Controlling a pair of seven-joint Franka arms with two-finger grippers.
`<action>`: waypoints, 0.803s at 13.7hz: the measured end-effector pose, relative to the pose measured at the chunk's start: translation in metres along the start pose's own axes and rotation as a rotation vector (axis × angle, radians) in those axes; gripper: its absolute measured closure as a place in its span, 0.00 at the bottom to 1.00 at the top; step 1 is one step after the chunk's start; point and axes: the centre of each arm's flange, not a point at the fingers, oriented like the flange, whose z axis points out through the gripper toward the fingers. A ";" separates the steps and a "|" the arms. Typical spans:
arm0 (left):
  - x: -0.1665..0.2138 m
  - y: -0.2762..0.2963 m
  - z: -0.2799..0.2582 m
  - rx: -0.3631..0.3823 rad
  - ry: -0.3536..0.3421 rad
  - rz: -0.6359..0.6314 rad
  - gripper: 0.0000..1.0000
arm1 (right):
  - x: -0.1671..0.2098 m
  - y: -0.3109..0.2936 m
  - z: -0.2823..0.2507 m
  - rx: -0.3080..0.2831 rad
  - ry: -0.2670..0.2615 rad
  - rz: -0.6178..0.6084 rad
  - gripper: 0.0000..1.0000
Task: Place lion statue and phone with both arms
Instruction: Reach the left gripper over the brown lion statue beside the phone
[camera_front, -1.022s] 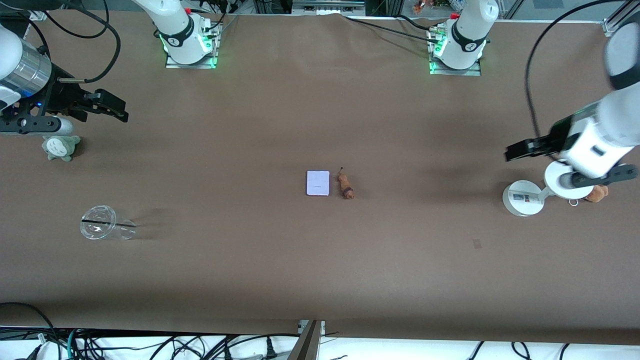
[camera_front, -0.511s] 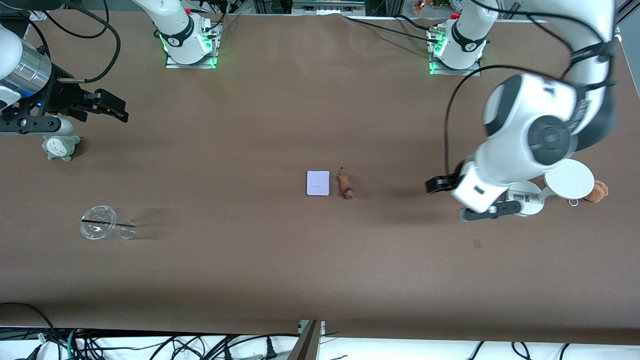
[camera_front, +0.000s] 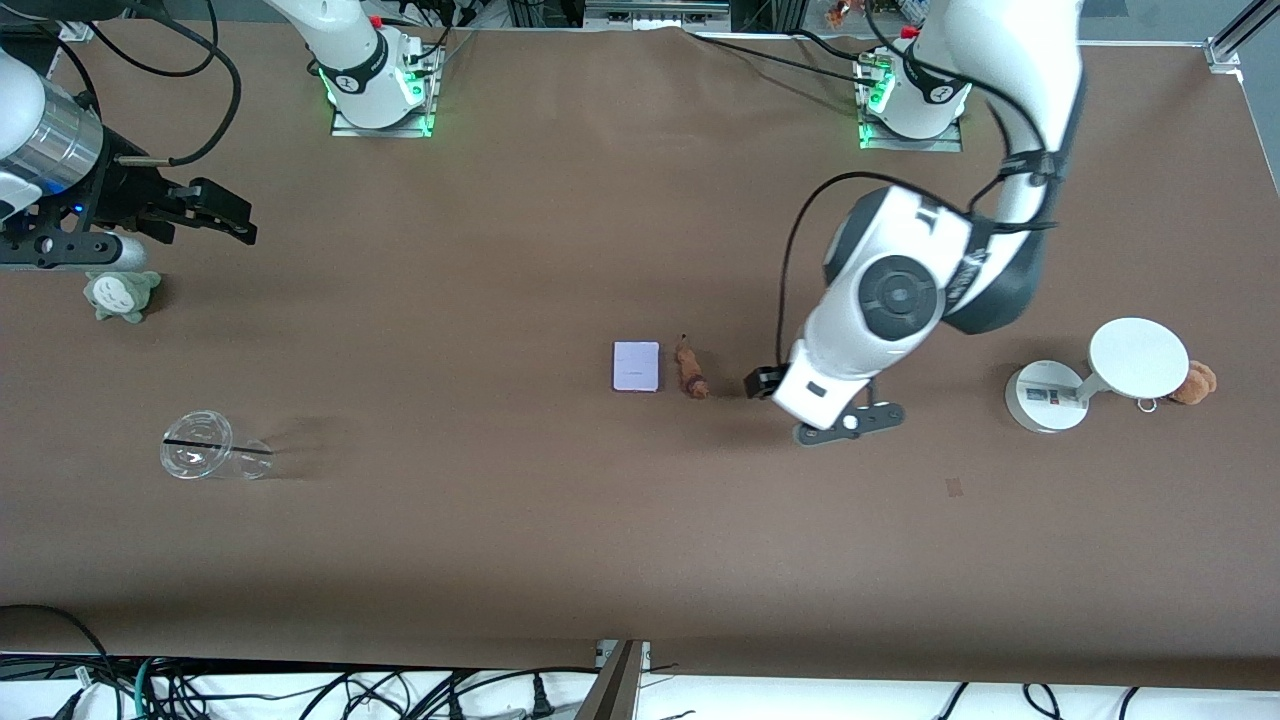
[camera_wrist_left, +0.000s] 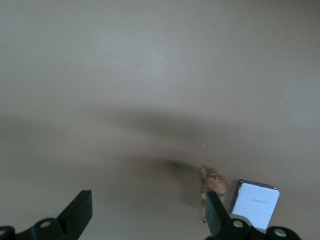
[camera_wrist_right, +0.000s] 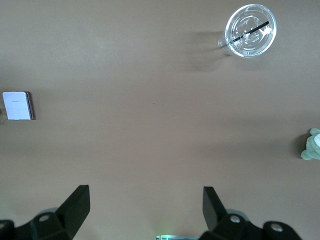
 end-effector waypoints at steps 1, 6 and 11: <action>-0.006 0.011 0.012 0.003 -0.001 -0.012 0.00 | 0.000 0.000 0.000 0.000 0.000 0.000 0.00; -0.037 0.055 0.060 0.005 0.006 -0.063 0.00 | 0.000 0.000 0.000 0.000 0.000 0.000 0.00; -0.051 0.077 0.098 -0.002 0.018 -0.041 0.00 | 0.000 0.000 0.000 0.000 0.000 0.000 0.00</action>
